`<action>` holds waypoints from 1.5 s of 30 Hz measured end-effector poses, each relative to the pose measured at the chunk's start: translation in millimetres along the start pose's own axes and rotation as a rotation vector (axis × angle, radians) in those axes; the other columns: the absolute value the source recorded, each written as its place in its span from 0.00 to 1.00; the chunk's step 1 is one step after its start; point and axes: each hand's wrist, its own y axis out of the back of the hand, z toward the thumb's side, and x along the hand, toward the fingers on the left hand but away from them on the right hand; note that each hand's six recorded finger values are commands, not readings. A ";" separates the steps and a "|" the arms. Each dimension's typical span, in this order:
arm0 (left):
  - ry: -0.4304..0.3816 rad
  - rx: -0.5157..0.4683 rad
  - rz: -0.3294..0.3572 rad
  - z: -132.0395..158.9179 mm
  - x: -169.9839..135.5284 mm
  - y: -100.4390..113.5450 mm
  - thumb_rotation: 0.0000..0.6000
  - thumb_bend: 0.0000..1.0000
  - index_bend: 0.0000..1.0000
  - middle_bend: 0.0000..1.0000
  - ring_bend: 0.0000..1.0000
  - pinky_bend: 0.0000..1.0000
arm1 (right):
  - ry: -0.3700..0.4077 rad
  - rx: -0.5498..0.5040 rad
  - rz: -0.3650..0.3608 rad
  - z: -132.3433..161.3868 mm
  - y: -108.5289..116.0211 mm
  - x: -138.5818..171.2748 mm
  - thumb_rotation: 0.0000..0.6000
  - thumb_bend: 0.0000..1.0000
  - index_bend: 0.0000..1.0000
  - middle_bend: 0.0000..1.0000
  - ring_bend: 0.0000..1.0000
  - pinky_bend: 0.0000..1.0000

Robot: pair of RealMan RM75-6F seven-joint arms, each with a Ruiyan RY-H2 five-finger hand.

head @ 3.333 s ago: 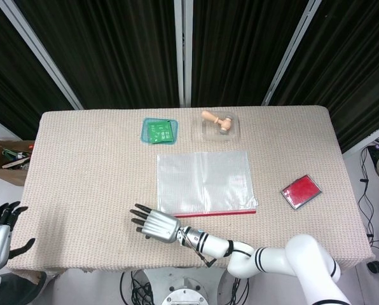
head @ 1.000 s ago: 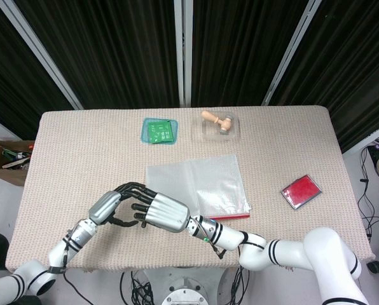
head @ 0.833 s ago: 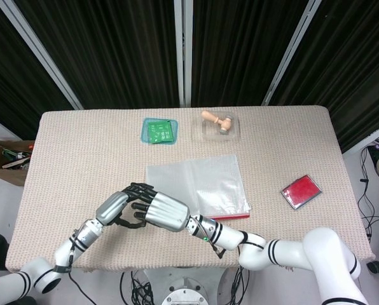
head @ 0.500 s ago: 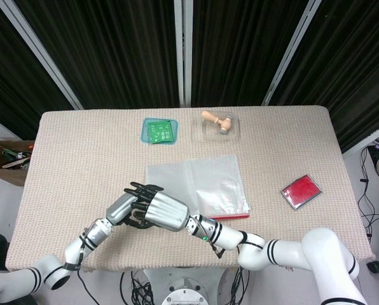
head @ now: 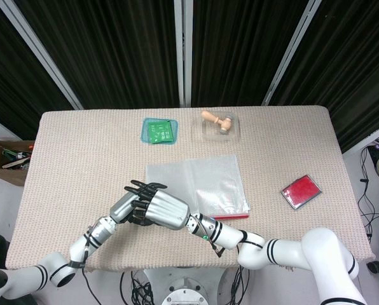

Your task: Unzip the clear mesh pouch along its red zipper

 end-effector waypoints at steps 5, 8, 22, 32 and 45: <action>0.001 -0.013 -0.003 -1.4 1.8 -2.0 1.00 0.30 0.56 0.15 0.08 0.14 | 0.001 -0.001 -0.003 -0.2 -0.1 -0.4 1.00 0.54 0.94 0.34 0.05 0.00; 0.004 -0.030 0.004 -2.5 1.8 -1.6 1.00 0.33 0.60 0.17 0.08 0.14 | 0.002 -0.001 -0.004 0.0 -0.2 0.8 1.00 0.54 0.94 0.34 0.05 0.00; 0.012 -0.198 0.036 -10.2 -8.7 1.9 1.00 0.36 0.65 0.19 0.08 0.14 | -0.010 0.040 -0.044 -2.2 -3.9 30.5 1.00 0.54 0.95 0.34 0.05 0.00; -0.001 -0.274 0.038 -9.2 -14.4 3.1 1.00 0.37 0.65 0.19 0.08 0.14 | -0.029 0.076 -0.064 -9.1 -6.4 38.9 1.00 0.54 0.96 0.34 0.05 0.00; -0.012 -0.366 0.032 -8.1 -16.9 5.8 1.00 0.39 0.66 0.19 0.08 0.14 | -0.063 0.106 -0.069 -17.7 -9.8 48.2 1.00 0.54 0.96 0.34 0.05 0.00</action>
